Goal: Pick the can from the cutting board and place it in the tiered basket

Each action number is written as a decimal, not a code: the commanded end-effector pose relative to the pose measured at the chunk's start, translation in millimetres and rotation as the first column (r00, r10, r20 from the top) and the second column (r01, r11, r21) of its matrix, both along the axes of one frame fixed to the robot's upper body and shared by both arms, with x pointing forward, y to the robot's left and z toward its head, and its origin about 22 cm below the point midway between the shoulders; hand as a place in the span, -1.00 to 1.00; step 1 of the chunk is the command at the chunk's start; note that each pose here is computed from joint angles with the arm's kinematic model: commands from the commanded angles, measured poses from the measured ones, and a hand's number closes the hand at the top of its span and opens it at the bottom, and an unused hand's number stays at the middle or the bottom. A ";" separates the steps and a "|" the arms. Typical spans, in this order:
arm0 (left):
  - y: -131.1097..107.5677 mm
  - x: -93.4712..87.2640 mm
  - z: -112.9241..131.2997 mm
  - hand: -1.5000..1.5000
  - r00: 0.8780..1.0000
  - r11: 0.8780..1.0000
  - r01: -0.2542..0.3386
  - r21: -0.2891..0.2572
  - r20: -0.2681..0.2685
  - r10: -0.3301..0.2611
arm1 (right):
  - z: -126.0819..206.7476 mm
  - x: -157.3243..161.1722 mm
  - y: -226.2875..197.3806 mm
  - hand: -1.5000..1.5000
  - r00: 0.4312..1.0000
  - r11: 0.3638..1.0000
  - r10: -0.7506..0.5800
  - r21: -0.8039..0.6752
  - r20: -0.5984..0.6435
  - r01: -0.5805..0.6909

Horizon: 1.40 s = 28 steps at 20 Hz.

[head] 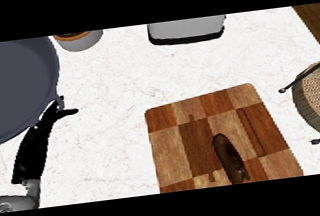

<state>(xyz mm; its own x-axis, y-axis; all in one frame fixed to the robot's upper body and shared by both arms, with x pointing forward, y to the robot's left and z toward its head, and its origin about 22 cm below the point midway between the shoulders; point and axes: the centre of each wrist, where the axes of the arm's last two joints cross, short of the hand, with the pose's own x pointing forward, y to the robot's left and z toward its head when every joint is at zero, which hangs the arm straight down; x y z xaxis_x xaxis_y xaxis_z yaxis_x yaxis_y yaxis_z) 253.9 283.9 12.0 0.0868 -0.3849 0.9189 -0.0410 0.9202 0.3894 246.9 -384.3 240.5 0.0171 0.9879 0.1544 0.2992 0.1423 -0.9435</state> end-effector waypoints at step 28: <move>12.4 14.4 28.9 0.00 0.996 0.998 -0.054 0.026 0.076 0.051 | -1.7 -20.7 -119.5 -1.00 0.994 0.794 -0.110 0.602 0.011 0.082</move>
<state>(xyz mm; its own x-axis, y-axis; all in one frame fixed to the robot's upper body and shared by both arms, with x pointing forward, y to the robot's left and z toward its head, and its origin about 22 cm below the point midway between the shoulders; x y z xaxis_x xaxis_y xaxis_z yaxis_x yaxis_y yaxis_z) 252.4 283.4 11.5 0.0879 -0.3847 0.9189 -0.0547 0.9192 0.3900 242.8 -489.9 223.0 0.0434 0.7346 0.6771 0.3602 0.6206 -0.6965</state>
